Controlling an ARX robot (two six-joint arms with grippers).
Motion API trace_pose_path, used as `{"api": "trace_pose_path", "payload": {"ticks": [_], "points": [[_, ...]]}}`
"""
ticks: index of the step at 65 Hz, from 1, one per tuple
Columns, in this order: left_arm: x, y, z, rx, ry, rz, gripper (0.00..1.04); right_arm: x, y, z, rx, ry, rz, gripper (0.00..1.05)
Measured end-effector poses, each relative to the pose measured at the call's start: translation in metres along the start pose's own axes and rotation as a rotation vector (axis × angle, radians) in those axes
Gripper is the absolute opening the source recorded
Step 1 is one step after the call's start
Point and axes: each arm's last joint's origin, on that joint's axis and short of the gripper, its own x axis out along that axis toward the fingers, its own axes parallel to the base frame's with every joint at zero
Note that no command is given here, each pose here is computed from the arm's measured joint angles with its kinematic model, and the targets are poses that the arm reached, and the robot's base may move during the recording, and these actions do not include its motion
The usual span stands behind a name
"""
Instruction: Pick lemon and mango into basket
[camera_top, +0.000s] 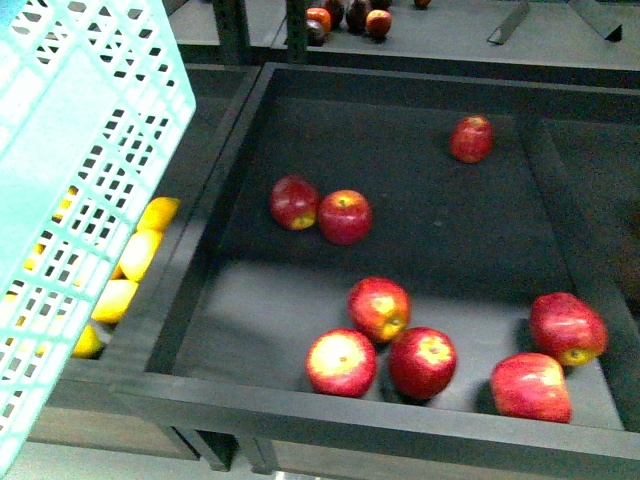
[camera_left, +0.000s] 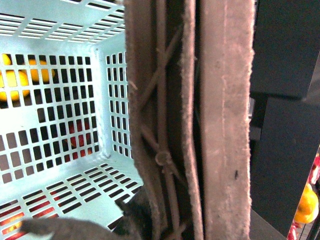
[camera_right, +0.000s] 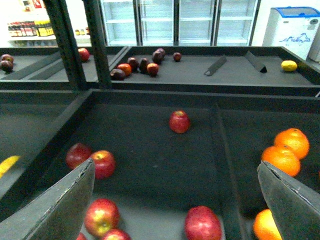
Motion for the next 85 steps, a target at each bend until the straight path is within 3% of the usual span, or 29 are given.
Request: {"api": "trace_pose_path", "payload": {"ticks": [85], "points": [[-0.0002, -0.0006, 0.0, 0.0, 0.001, -0.002, 0.15, 0.0001, 0.0, -0.0001, 0.0, 0.001, 0.001, 0.96]]}}
